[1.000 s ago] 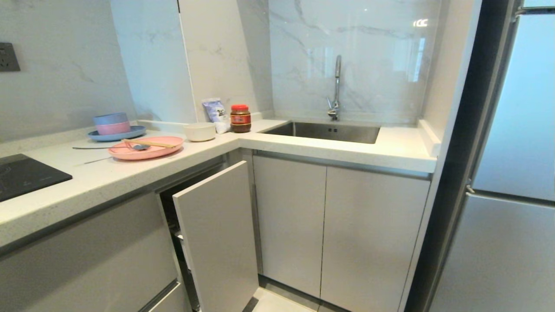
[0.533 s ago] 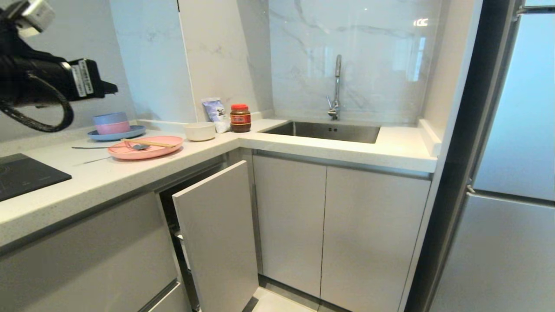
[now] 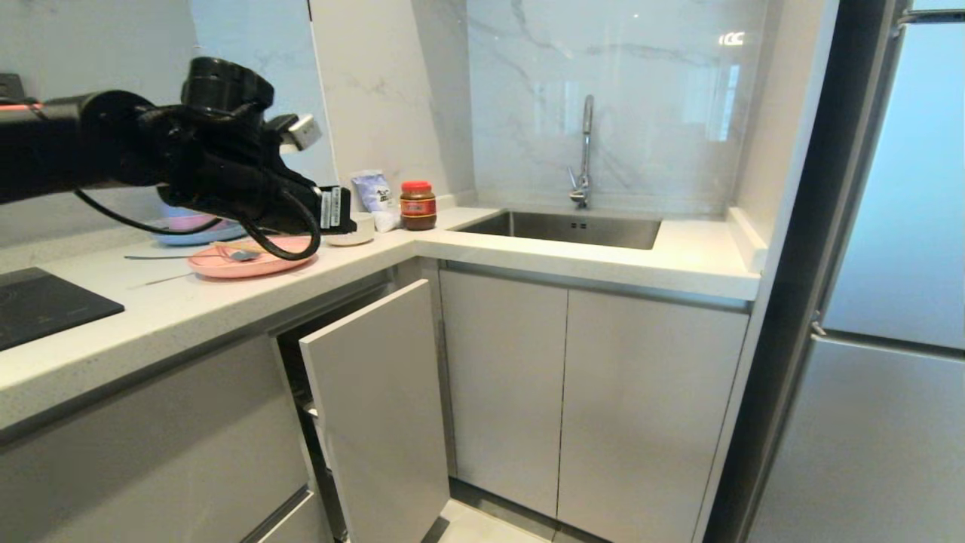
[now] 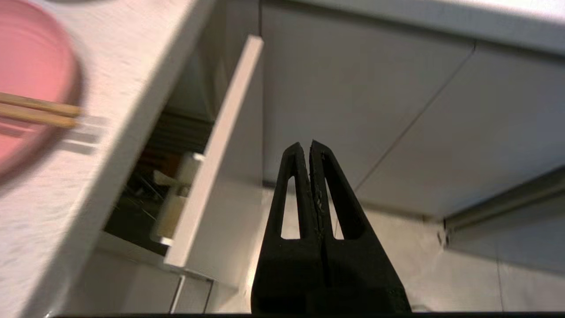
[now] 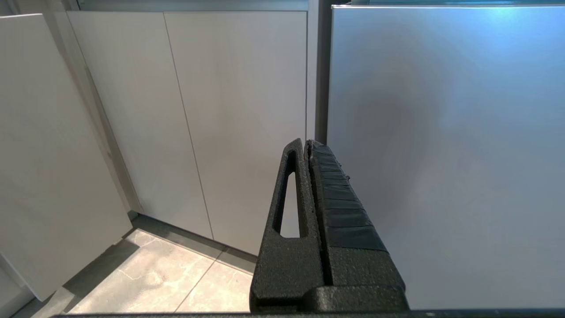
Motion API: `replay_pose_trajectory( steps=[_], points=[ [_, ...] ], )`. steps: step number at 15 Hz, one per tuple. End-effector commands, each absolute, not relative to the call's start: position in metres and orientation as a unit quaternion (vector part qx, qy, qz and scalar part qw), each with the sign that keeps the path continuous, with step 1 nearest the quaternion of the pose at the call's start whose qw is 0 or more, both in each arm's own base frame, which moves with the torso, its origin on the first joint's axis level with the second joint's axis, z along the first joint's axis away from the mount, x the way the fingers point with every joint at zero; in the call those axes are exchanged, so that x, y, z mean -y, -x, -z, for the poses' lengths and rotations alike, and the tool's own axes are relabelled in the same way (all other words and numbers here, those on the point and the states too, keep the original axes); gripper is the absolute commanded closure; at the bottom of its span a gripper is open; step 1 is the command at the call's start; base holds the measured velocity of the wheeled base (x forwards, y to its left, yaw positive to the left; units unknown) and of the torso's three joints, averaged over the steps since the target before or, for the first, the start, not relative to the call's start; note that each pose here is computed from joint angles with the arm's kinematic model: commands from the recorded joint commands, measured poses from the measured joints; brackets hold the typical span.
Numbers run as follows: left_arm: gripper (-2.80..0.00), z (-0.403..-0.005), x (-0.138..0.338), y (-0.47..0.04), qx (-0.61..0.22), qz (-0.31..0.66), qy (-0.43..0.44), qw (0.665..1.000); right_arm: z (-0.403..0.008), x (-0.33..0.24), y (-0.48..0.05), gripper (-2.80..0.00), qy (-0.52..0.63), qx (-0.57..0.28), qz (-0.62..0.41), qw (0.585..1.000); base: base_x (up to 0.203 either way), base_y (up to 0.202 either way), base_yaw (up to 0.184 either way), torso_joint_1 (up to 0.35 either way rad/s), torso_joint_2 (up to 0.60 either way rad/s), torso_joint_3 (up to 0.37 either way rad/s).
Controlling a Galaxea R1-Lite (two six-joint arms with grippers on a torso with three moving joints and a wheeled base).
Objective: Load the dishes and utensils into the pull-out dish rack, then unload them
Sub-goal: Open the cupboard
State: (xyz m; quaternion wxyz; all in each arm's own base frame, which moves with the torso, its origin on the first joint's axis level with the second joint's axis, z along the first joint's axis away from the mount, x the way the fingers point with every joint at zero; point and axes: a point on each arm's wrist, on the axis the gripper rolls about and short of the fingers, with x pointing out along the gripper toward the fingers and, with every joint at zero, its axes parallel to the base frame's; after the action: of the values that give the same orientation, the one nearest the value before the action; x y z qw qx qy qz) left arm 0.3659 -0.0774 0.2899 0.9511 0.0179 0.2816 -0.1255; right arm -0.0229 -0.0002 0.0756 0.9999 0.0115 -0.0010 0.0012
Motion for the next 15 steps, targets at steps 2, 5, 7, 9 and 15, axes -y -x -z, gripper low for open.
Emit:
replay_pose_trajectory(
  steps=[2, 5, 7, 9, 15],
  points=[
    [0.00, -0.258, 0.090, -0.390, -0.320, 0.118, -0.056, 0.938, -0.075, 0.000, 0.023, 0.00, -0.012, 0.000, -0.002, 1.000, 0.000, 0.000, 0.000, 0.000, 0.00, 0.000],
    [0.00, -0.244, 0.085, -0.402, -0.332, 0.096, -0.086, 0.934, -0.075, 0.000, 0.023, 0.00, -0.012, 0.000, -0.002, 1.000, 0.000, 0.000, 0.000, 0.000, 0.00, 0.000],
    [0.00, -0.234, 0.077, -0.409, -0.342, 0.077, -0.108, 0.930, -0.075, 0.000, 0.023, 0.00, -0.012, 0.000, -0.002, 1.000, 0.000, 0.000, 0.000, 0.000, 0.00, 0.000],
    [0.00, -0.224, 0.073, -0.416, -0.352, 0.068, -0.132, 0.924, -0.075, 0.000, 0.023, 0.00, -0.012, 0.000, -0.002, 1.000, 0.000, 0.000, 0.000, 0.000, 0.00, 0.000],
    [0.00, -0.202, 0.072, -0.430, -0.368, 0.004, -0.183, 0.912, -0.075, 0.000, 0.023, 0.00, -0.012, 0.000, -0.002, 1.000, 0.000, 0.000, 0.000, 0.000, 0.00, 0.000]
  ],
)
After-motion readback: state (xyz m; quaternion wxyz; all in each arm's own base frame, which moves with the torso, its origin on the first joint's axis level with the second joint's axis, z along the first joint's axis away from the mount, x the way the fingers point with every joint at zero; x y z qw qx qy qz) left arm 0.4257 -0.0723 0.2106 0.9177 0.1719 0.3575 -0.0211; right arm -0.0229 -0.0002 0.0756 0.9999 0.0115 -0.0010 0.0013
